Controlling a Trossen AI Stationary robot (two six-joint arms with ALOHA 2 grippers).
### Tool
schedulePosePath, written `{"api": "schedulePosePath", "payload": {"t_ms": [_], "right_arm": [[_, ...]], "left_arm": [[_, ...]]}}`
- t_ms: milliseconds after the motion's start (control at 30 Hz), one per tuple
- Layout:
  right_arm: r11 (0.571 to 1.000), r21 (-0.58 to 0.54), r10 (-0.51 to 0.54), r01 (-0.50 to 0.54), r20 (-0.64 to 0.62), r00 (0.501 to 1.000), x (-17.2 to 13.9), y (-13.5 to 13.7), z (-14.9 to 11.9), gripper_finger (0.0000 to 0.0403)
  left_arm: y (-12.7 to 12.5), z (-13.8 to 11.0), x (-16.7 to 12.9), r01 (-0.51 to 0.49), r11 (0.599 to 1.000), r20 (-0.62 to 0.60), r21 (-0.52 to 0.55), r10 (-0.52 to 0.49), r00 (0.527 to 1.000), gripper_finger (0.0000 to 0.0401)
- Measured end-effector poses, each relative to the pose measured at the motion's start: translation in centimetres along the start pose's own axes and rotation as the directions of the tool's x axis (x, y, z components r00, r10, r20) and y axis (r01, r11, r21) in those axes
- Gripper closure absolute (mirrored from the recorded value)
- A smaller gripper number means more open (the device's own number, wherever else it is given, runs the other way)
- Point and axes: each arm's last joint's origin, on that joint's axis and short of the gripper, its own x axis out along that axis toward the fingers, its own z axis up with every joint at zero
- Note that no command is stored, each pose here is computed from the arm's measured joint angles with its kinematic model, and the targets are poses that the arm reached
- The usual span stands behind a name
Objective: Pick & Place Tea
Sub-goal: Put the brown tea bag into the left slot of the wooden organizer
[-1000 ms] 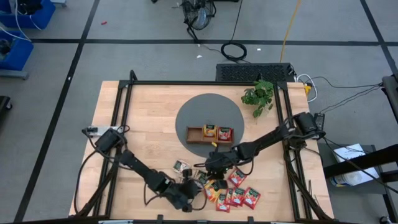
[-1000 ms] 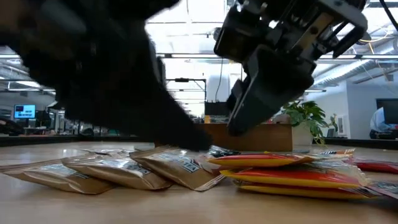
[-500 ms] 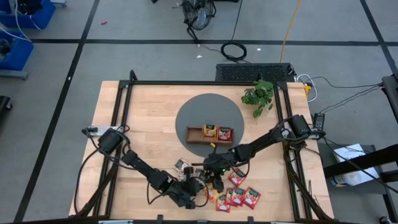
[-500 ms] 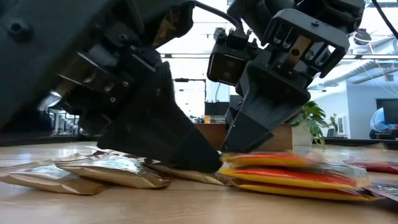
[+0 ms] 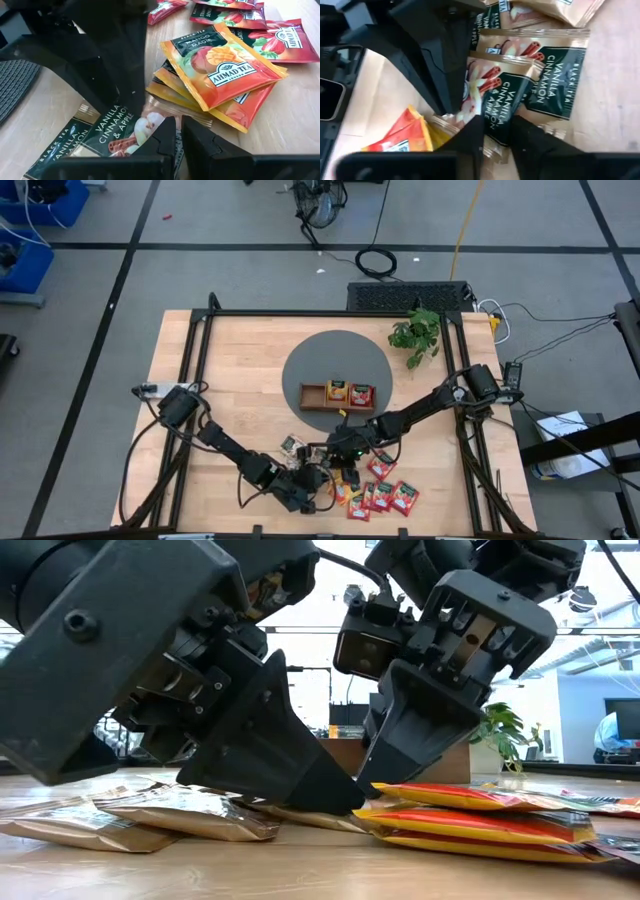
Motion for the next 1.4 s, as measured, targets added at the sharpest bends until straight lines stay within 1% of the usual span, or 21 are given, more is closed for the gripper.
{"api": "schedulePosePath", "payload": {"t_ms": [67,133,300,467,567,733,800,1033,1200,1267,1333,1400], "right_arm": [[1.000,-0.013,-0.005,0.005,-0.001,1.000,0.0,-0.2,0.0,0.0376],[1.000,-0.027,-0.007,0.006,-0.001,1.000,0.0,-0.3,0.1,0.0395],[0.999,-0.045,-0.002,0.002,0.013,1.000,0.0,-0.5,0.2,0.0400],[0.996,-0.085,0.004,-0.001,0.028,1.000,-0.7,-0.2,0.6,0.0402],[0.994,-0.113,0.007,-0.002,0.048,0.999,-1.6,0.1,1.1,0.0402],[0.988,-0.152,0.018,-0.006,0.081,0.997,-2.9,0.7,1.9,0.0402],[0.986,-0.168,0.023,-0.009,0.085,0.996,-3.3,0.9,2.0,0.0402],[0.979,-0.204,0.036,-0.015,0.099,0.994,-5.0,1.6,2.6,0.0403],[0.970,-0.242,0.045,-0.016,0.113,0.993,-6.9,2.5,3.7,0.0403],[0.970,-0.242,0.018,0.002,0.082,0.997,-7.9,2.8,4.9,0.0403],[0.967,-0.246,-0.054,0.065,0.051,0.997,-9.2,3.3,6.8,0.0403],[0.947,-0.286,-0.140,0.145,0.038,0.989,-10.6,3.8,8.5,0.0403]], "left_arm": [[0.0,0.0,0.0,-0.002,1.000,-0.001,0.003,0.002,1.000,0.0364],[0.1,0.0,0.0,-0.007,1.000,-0.001,0.005,0.007,1.000,0.0364],[0.1,-0.1,0.1,-0.014,1.000,0.002,0.024,0.014,1.000,0.0364],[-0.7,-0.1,-0.8,-0.017,0.993,0.023,0.120,0.015,1.000,0.0364],[-1.4,0.4,-2.2,-0.019,0.985,0.054,0.170,0.010,0.998,0.0364],[-2.7,1.8,-4.8,0.001,0.983,0.127,0.184,-0.025,0.992,0.0364],[-3.0,2.0,-5.6,-0.007,0.983,0.139,0.185,-0.019,0.990,0.0364],[-4.6,0.7,-7.5,-0.057,0.978,0.147,0.199,0.027,0.989,0.0364],[-5.3,-0.5,-8.5,-0.106,0.981,0.148,0.163,0.082,0.985,0.0364],[-5.4,-1.1,-8.9,-0.126,0.980,0.134,0.152,0.106,0.985,0.0364],[-5.3,-1.6,-9.1,-0.143,0.979,0.113,0.147,0.127,0.985,0.0364],[-5.3,-1.8,-9.2,-0.168,0.974,0.113,0.149,0.152,0.982,0.0364]]}}
